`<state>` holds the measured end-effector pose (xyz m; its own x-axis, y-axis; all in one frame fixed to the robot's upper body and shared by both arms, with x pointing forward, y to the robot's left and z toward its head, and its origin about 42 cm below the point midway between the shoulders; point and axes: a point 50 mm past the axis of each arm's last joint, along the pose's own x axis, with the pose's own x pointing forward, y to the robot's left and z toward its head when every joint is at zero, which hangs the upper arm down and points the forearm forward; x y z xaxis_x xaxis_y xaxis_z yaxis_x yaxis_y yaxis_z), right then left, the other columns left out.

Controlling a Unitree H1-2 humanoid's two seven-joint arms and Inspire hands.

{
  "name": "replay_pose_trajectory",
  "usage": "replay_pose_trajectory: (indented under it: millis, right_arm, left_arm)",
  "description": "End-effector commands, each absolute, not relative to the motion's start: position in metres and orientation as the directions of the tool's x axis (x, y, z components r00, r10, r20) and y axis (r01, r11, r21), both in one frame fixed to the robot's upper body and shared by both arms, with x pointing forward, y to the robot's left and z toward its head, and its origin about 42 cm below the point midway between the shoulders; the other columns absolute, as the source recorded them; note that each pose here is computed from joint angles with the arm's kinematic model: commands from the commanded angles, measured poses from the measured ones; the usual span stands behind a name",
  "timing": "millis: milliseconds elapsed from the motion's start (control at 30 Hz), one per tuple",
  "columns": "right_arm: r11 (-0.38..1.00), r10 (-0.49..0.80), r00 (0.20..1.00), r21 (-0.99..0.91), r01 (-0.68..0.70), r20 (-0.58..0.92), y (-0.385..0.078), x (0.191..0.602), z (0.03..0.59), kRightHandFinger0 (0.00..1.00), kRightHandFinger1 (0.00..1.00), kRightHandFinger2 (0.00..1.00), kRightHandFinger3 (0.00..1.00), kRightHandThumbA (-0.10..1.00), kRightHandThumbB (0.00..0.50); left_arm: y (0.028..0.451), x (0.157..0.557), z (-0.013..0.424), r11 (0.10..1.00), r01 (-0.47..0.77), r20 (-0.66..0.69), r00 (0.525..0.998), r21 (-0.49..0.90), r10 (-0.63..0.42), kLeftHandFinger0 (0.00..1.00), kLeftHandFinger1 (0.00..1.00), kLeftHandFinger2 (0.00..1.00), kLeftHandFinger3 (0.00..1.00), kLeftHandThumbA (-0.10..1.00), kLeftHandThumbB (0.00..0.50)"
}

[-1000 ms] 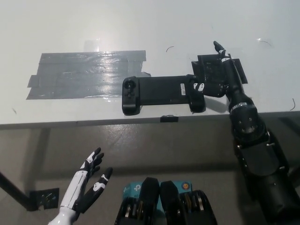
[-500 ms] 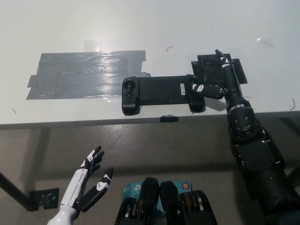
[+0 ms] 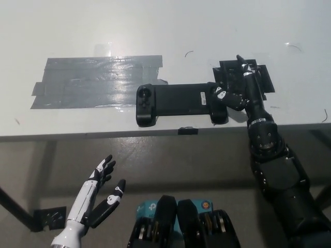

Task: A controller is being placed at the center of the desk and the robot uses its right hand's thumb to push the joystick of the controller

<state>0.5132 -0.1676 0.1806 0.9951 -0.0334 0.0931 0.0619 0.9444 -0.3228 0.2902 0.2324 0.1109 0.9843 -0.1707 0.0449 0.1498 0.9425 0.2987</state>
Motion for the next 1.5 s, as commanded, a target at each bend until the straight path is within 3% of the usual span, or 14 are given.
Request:
replay_pose_trajectory:
  millis: [0, 133, 167, 200, 233, 267, 400, 500, 633, 667, 733, 900, 1067, 1467]
  right_arm:
    - [0.955, -0.069, 0.959, -0.259, 0.143, 0.276, -0.169, 0.528, 0.228, 1.00, 1.00, 1.00, 1.00, -0.10, 0.000]
    - [0.959, -0.067, 0.954, -0.243, 0.142, 0.293, -0.169, 0.527, 0.235, 1.00, 1.00, 1.00, 1.00, -0.10, 0.000]
    - [0.961, -0.062, 0.952, -0.240, 0.138, 0.299, -0.170, 0.526, 0.237, 1.00, 1.00, 1.00, 1.00, -0.01, 0.000]
    - [0.963, -0.052, 0.947, -0.234, 0.131, 0.317, -0.170, 0.525, 0.241, 1.00, 1.00, 1.00, 1.00, 0.26, 0.024]
    - [0.965, -0.042, 0.941, -0.230, 0.125, 0.337, -0.169, 0.524, 0.246, 1.00, 1.00, 1.00, 1.00, 0.42, 0.049]
    - [0.966, -0.034, 0.935, -0.227, 0.121, 0.352, -0.169, 0.522, 0.251, 1.00, 1.00, 1.00, 1.00, 0.64, 0.114]
    - [0.971, 0.029, 0.889, -0.223, 0.083, 0.458, -0.162, 0.496, 0.290, 1.00, 1.00, 1.00, 1.00, 1.00, 0.276]
    - [0.973, 0.065, 0.838, -0.222, 0.068, 0.542, -0.160, 0.472, 0.313, 1.00, 1.00, 1.00, 1.00, 1.00, 0.321]
    - [0.984, 0.118, 0.785, -0.176, -0.011, 0.608, -0.164, 0.428, 0.309, 1.00, 1.00, 1.00, 1.00, 1.00, 0.285]
    - [0.984, 0.119, 0.785, -0.176, -0.012, 0.607, -0.165, 0.427, 0.309, 1.00, 1.00, 1.00, 1.00, 1.00, 0.319]
    - [0.980, 0.139, 0.783, -0.198, -0.021, 0.606, -0.172, 0.409, 0.295, 1.00, 1.00, 1.00, 1.00, 1.00, 0.276]
    - [0.976, 0.174, 0.829, -0.207, -0.072, 0.532, -0.183, 0.359, 0.248, 1.00, 1.00, 1.00, 1.00, 1.00, 0.246]
    - [0.960, 0.219, 0.884, -0.255, -0.119, 0.413, -0.188, 0.323, 0.187, 1.00, 1.00, 1.00, 1.00, 1.00, 0.255]
    - [0.924, 0.269, 0.940, -0.333, -0.190, 0.209, -0.195, 0.319, 0.119, 1.00, 1.00, 1.00, 1.00, 0.99, 0.245]
  left_arm:
    - [0.232, 0.296, 0.124, 0.941, 0.144, 0.107, 0.977, 0.306, -0.184, 1.00, 1.00, 1.00, 1.00, 0.60, 0.000]
    - [0.232, 0.298, 0.125, 0.940, 0.142, 0.106, 0.977, 0.309, -0.183, 1.00, 1.00, 1.00, 1.00, 0.63, 0.000]
    - [0.232, 0.299, 0.126, 0.940, 0.143, 0.108, 0.977, 0.309, -0.184, 1.00, 1.00, 1.00, 1.00, 0.63, 0.000]
    - [0.232, 0.299, 0.127, 0.940, 0.144, 0.109, 0.977, 0.309, -0.185, 1.00, 1.00, 1.00, 1.00, 0.63, 0.000]
    - [0.233, 0.300, 0.127, 0.940, 0.144, 0.110, 0.976, 0.310, -0.186, 1.00, 1.00, 1.00, 1.00, 0.63, 0.000]
    - [0.233, 0.301, 0.128, 0.940, 0.147, 0.110, 0.976, 0.309, -0.188, 1.00, 1.00, 1.00, 1.00, 0.64, 0.000]
    - [0.233, 0.303, 0.130, 0.940, 0.148, 0.108, 0.976, 0.309, -0.190, 1.00, 1.00, 1.00, 1.00, 0.64, 0.000]
    - [0.232, 0.304, 0.129, 0.938, 0.145, 0.110, 0.976, 0.315, -0.188, 1.00, 1.00, 1.00, 1.00, 0.63, 0.000]
    - [0.234, 0.305, 0.129, 0.936, 0.138, 0.119, 0.975, 0.324, -0.185, 1.00, 1.00, 1.00, 1.00, 0.62, 0.000]
    - [0.234, 0.305, 0.129, 0.936, 0.138, 0.119, 0.976, 0.324, -0.185, 1.00, 1.00, 1.00, 1.00, 0.62, 0.000]
    - [0.236, 0.306, 0.130, 0.934, 0.141, 0.103, 0.978, 0.329, -0.184, 1.00, 1.00, 1.00, 1.00, 0.66, 0.000]
    - [0.237, 0.305, 0.129, 0.936, 0.135, 0.108, 0.978, 0.326, -0.179, 1.00, 1.00, 1.00, 1.00, 0.64, 0.000]
    - [0.237, 0.301, 0.125, 0.939, 0.131, 0.103, 0.980, 0.319, -0.172, 1.00, 1.00, 1.00, 1.00, 0.69, 0.000]
    - [0.234, 0.301, 0.124, 0.942, 0.127, 0.116, 0.979, 0.309, -0.170, 1.00, 1.00, 1.00, 1.00, 0.86, 0.001]
